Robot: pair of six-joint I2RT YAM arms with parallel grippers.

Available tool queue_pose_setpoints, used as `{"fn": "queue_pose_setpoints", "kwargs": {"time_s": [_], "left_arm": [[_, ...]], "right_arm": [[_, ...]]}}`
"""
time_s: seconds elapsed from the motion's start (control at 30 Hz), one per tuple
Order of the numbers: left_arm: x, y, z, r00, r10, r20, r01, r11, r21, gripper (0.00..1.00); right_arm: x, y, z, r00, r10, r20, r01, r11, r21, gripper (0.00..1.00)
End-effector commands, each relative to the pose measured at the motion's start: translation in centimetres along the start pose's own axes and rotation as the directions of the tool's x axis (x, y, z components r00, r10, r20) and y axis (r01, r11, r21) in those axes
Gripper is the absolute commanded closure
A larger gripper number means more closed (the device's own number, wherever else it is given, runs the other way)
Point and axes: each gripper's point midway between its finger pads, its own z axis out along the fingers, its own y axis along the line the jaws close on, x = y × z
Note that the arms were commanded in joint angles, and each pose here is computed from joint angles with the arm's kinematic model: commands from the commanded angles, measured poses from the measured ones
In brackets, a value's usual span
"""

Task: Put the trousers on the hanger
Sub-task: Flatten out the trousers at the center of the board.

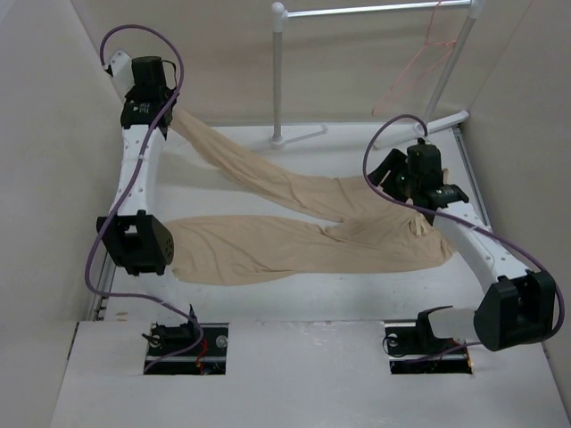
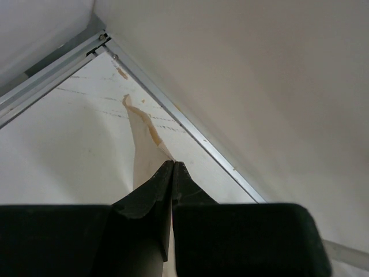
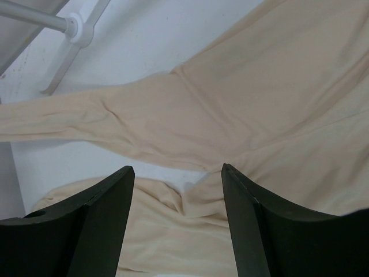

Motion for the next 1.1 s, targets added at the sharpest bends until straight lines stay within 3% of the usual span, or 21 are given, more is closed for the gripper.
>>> {"fn": "queue_pose_setpoints", "kwargs": {"time_s": [0.0,0.17,0.23,0.47,0.6,0.7,0.87,1.07], "left_arm": [[-4.4,-0.3,-4.6,0.993,-0.044,0.112,0.04,0.999,0.036,1.0],[-4.9,-0.8,-11.0,0.989,-0.031,0.144,0.02,0.997,0.081,1.0],[-3.8,0.1,-11.6,0.991,0.021,0.133,-0.027,0.998,0.048,1.0],[-0.7,6.1,-4.3,0.995,0.059,0.083,-0.045,0.986,-0.159,1.0],[1.3,8.9,-1.1,0.999,0.005,0.036,0.003,0.975,-0.222,1.0],[1.9,7.6,0.5,0.999,-0.041,-0.013,0.038,0.983,-0.182,1.0],[-1.0,1.8,-0.5,0.999,-0.052,0.013,0.053,0.996,-0.068,1.0],[-2.2,1.6,-2.9,0.998,-0.052,0.018,0.053,0.998,-0.035,1.0]], "right_arm": [[-0.9,2.1,-1.1,0.998,0.013,0.054,-0.008,0.996,-0.091,0.32],[-0.7,1.9,-1.4,0.997,0.025,0.068,-0.018,0.994,-0.107,0.32],[-0.4,1.8,-1.2,0.997,0.041,0.065,-0.033,0.993,-0.111,0.32],[-1.2,0.3,0.1,0.995,0.073,0.068,-0.069,0.996,-0.063,0.32],[-2.3,-1.6,0.6,0.991,0.103,0.088,-0.102,0.995,-0.017,0.32],[-2.5,-2.1,1.1,0.99,0.113,0.079,-0.113,0.994,-0.003,0.32],[-3.3,-1.1,1.0,0.989,0.113,0.093,-0.111,0.993,-0.025,0.32],[-3.3,-0.8,0.7,0.988,0.117,0.098,-0.114,0.993,-0.038,0.31]]}}
